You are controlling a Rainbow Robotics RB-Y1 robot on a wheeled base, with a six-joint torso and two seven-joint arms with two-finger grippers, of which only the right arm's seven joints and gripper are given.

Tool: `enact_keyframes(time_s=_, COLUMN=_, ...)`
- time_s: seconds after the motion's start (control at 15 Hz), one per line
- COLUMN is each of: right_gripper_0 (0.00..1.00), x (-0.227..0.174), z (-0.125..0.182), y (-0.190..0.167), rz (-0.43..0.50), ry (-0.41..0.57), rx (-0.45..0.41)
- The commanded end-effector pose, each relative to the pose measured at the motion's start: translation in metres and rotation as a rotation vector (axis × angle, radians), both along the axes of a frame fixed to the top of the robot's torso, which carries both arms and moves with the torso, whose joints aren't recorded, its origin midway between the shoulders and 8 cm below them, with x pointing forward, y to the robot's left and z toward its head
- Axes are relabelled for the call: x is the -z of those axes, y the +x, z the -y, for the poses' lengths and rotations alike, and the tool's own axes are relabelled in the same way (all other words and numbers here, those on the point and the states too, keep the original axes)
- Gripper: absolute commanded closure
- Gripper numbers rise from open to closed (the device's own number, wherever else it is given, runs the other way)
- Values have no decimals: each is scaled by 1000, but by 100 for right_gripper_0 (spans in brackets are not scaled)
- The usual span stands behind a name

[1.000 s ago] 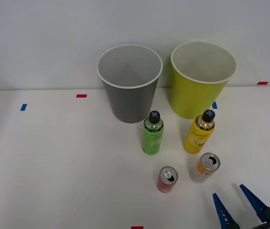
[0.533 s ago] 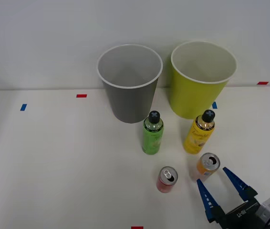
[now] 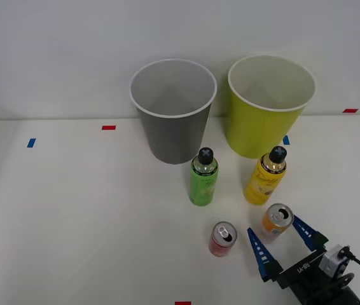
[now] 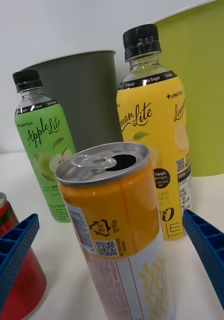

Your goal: Put cans in the gray bin, plastic bottles in the light green bin

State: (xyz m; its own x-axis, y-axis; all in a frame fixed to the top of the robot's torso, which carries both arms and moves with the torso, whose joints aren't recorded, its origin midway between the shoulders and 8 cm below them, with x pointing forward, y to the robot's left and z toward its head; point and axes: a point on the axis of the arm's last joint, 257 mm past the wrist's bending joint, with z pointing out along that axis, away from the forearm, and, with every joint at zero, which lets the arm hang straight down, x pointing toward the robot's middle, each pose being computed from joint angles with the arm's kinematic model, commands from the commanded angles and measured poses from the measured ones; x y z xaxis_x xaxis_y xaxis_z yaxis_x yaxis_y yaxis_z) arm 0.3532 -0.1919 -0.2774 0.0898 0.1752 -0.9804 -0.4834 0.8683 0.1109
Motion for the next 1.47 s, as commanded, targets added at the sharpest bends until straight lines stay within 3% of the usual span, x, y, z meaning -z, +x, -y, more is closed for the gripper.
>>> enact_keyframes(time_s=0.07, right_gripper_0=0, x=-6, z=-4, y=12, rz=24, ry=-27, rx=2)
enact_keyframes(time_s=1.13, right_gripper_0=0, x=-9, z=2, y=18, rz=70, ry=-106, rx=32)
enact_keyframes(time_s=1.2, right_gripper_0=15, x=-9, z=1, y=18, rz=70, ry=-109, rx=28)
enact_keyframes(time_s=1.33, right_gripper_0=100, x=-9, z=0, y=16, rz=56, ry=-79, rx=23)
enact_keyframes(time_s=1.47, right_gripper_0=100, x=-8, z=-3, y=16, rz=53, ry=-71, rx=21)
